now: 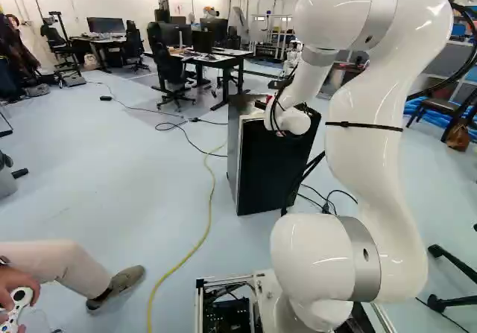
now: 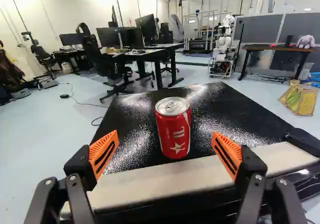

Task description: Grab a drink from the fridge

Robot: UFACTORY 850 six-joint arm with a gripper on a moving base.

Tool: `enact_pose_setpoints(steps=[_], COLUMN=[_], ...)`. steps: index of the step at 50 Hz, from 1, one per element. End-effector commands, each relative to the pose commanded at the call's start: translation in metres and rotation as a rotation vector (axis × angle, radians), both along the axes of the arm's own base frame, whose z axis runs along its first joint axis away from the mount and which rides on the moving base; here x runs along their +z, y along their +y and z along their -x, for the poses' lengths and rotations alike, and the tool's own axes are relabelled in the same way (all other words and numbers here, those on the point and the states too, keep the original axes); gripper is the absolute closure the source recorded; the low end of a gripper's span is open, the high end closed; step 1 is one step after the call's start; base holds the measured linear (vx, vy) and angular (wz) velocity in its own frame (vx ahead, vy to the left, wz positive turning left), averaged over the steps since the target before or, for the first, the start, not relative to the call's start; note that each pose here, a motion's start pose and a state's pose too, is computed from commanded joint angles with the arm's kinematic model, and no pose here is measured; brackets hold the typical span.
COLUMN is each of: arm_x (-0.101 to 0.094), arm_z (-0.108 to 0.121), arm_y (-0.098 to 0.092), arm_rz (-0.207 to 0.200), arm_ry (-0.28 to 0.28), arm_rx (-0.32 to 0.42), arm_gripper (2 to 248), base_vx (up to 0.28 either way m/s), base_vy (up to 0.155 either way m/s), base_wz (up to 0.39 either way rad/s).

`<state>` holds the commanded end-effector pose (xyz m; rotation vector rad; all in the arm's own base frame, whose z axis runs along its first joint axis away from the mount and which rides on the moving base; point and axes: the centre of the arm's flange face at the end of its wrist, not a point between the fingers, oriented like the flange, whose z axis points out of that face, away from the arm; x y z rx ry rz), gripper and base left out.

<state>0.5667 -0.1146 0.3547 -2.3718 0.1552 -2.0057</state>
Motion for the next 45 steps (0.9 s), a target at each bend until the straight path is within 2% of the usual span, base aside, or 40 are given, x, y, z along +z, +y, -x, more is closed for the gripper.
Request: enact_pose_setpoints(steps=[45], arm_x=[-0.006], arm_z=[-0.036], arm_y=[-0.015], arm_rz=[0.007], arm_ry=[-0.028], arm_rx=[-0.01], arm_gripper=[3], base_vx=[0.0], base_vy=[0.0], base_wz=[0.0])
